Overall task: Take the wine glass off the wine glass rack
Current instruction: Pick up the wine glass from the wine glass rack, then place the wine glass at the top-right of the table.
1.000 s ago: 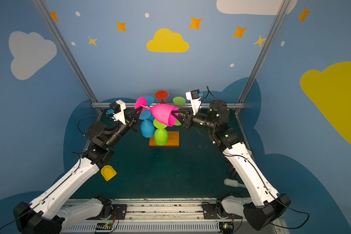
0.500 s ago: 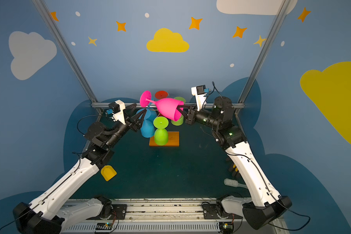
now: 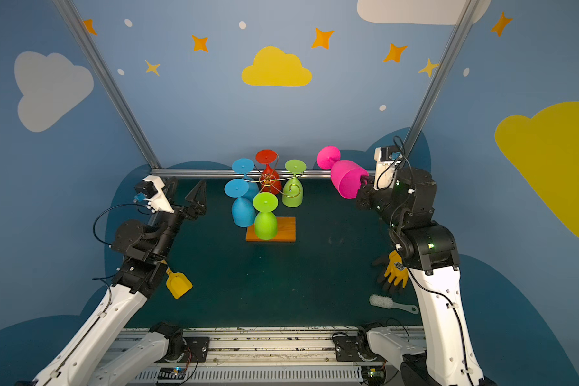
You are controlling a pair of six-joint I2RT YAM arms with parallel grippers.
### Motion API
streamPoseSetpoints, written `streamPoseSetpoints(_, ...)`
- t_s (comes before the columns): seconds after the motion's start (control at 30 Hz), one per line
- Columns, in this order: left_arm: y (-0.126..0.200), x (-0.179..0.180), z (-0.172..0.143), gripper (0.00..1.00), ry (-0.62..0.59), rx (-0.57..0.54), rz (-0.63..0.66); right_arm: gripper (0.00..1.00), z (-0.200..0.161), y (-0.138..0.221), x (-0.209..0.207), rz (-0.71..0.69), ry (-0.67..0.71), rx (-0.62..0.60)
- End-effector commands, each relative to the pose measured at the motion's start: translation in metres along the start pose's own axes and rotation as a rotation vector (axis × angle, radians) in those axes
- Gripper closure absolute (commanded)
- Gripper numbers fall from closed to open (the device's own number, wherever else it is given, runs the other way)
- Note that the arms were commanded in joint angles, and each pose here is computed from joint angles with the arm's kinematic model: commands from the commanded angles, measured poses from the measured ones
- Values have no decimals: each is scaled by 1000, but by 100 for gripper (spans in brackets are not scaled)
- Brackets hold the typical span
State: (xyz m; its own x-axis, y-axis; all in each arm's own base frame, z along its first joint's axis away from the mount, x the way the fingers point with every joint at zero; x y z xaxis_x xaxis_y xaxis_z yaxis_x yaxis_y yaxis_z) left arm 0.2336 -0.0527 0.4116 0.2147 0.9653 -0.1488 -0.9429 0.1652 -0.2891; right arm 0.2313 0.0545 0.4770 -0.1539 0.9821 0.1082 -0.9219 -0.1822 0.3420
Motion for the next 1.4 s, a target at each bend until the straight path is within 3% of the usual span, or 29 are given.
streamPoseSetpoints(0.0,10,17,-6,4,70,20,91,100,-24,-30,-15,-175,88,192)
streamPoseSetpoints(0.23,31,29,-13,3,59,69,123,100,-34,-92,-13,-184,137,385)
streamPoseSetpoints(0.4,49,30,-9,3,-16,34,130,100,-46,-152,-9,-166,168,538)
streamPoseSetpoints(0.8,63,32,-18,3,-98,36,132,100,-61,-255,-7,-161,224,696)
streamPoseSetpoints(0.97,64,33,-25,3,-144,85,129,100,-81,-284,-9,-175,253,751)
streamPoseSetpoints(1.37,67,42,-31,3,-78,90,147,100,-109,-314,-8,-148,249,812)
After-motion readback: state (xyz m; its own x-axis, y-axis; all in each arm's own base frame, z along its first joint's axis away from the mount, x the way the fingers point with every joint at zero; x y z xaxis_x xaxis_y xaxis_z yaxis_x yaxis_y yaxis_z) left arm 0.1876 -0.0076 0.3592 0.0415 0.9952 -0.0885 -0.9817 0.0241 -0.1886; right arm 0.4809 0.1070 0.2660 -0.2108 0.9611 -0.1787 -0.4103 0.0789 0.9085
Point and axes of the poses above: each gripper's point midway between its finger pads, its own y axis back along the fingers, its own x axis along the line the jaws close on, z = x × y, the point moved 9 cm from there along y, back along the fingers, and after that the axes turned 4 degrees about -y, right-handed, at the moved point
